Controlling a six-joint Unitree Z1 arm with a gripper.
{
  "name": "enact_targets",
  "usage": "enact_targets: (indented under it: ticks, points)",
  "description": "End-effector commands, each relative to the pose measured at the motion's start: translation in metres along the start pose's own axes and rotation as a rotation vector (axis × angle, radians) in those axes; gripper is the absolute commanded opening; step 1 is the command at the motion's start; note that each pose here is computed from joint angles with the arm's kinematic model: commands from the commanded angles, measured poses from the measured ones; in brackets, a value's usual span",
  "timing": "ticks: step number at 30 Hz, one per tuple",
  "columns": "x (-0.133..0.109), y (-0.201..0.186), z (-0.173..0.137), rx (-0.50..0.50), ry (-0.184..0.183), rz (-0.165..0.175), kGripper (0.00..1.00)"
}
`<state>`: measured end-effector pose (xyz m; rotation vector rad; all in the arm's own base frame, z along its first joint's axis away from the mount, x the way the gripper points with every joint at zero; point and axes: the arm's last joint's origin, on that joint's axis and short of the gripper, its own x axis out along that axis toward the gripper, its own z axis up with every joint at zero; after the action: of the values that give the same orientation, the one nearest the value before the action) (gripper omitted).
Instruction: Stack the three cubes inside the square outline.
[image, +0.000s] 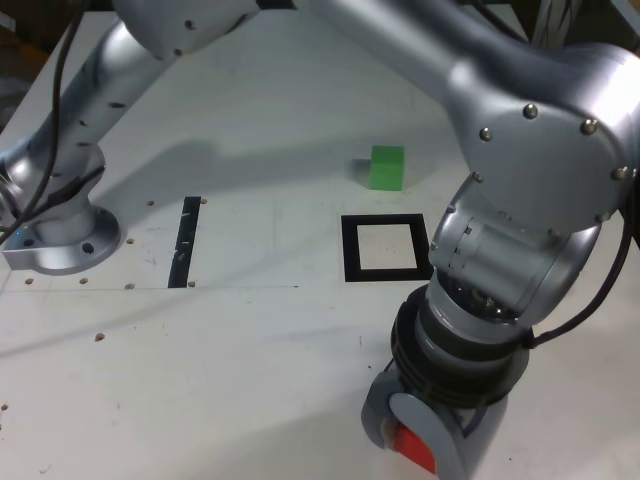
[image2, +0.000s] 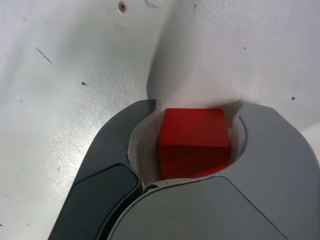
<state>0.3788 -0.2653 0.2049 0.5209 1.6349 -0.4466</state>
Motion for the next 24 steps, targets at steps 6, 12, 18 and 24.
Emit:
enact_targets:
  ticks: [6,12,18,24]
  points:
    - [-0.010,0.004,-0.008,0.004,0.004,0.015,0.27]
    - [-0.032,0.015,-0.026,0.005,0.037,0.019,0.28]
    - [-0.053,0.061,-0.061,-0.104,0.073,0.039,0.28]
    - [-0.049,0.117,-0.117,-0.392,0.062,0.034,0.28]
